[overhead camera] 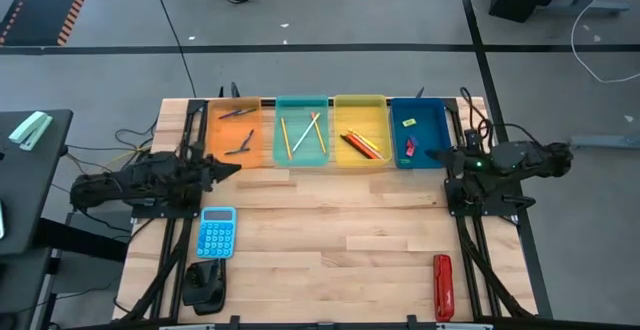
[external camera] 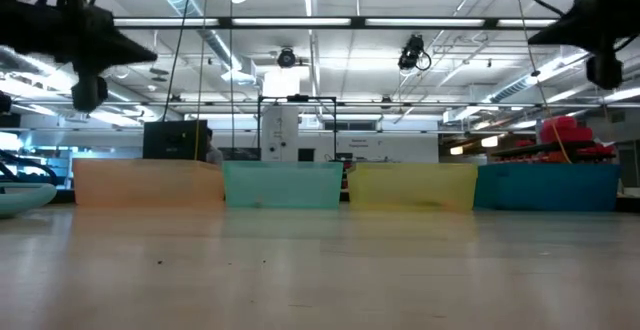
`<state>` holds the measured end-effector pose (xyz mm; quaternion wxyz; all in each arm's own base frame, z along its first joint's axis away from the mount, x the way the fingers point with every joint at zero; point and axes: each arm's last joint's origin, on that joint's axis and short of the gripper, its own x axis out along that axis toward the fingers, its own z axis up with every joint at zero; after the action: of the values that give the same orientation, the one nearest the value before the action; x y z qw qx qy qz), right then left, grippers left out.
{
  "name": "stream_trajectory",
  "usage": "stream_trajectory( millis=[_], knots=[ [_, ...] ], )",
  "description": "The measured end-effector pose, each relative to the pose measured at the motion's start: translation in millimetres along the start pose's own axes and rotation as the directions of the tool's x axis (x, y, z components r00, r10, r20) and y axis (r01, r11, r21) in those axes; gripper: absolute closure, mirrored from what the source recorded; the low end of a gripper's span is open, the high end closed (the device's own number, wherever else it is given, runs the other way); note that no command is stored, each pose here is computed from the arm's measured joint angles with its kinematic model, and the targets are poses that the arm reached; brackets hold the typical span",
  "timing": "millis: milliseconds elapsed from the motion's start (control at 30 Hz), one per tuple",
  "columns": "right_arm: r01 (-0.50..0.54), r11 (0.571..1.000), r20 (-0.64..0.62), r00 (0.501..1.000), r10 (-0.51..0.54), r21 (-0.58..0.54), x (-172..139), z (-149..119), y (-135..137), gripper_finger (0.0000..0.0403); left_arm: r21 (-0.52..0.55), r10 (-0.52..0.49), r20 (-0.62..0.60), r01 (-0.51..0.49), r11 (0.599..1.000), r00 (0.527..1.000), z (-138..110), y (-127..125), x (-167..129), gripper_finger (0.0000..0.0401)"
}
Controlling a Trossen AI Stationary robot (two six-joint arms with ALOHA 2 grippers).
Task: Sort crayons/erasers/pens/pencils in bins
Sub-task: Return to Home Position
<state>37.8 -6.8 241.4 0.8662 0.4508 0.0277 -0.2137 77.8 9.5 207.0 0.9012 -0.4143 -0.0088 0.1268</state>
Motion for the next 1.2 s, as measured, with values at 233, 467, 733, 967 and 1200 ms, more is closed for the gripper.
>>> stream_trajectory(
  millis=[233, 467, 733, 967, 1200],
  knots=[
    [-0.299, 0.953, 0.166, 0.943, 0.287, 0.054, 41.0, -31.8, 3.0, 0.0399, -0.075, -0.071, 0.025, 0.072, 0.995, 0.997, -3.9, 2.1, 6.1, 0.0394],
    [-0.184, 0.980, 0.211, 0.958, 0.196, -0.075, 62.5, -60.7, -25.5, 0.0397, 0.123, -0.072, 0.035, 0.067, 0.990, 0.997, -0.7, -0.8, 4.3, 0.0383],
    [-0.167, 0.981, 0.181, 0.966, 0.183, -0.103, 62.2, -57.6, -19.1, 0.0385, 0.292, -0.067, 0.031, 0.055, 0.955, 0.997, -1.1, -0.3, 4.3, 0.0385],
    [-0.158, 0.973, 0.198, 0.962, 0.190, -0.166, 59.8, -53.2, -14.9, 0.0383, 0.283, -0.072, 0.036, 0.059, 0.957, 0.997, -0.7, -0.9, 4.3, 0.0382],
    [-0.164, 0.911, 0.248, 0.930, 0.270, -0.379, 55.6, -45.6, -5.9, 0.0382, 0.434, -0.067, 0.038, 0.044, 0.900, 0.997, -0.7, -0.6, 4.3, 0.0370]
  ],
)
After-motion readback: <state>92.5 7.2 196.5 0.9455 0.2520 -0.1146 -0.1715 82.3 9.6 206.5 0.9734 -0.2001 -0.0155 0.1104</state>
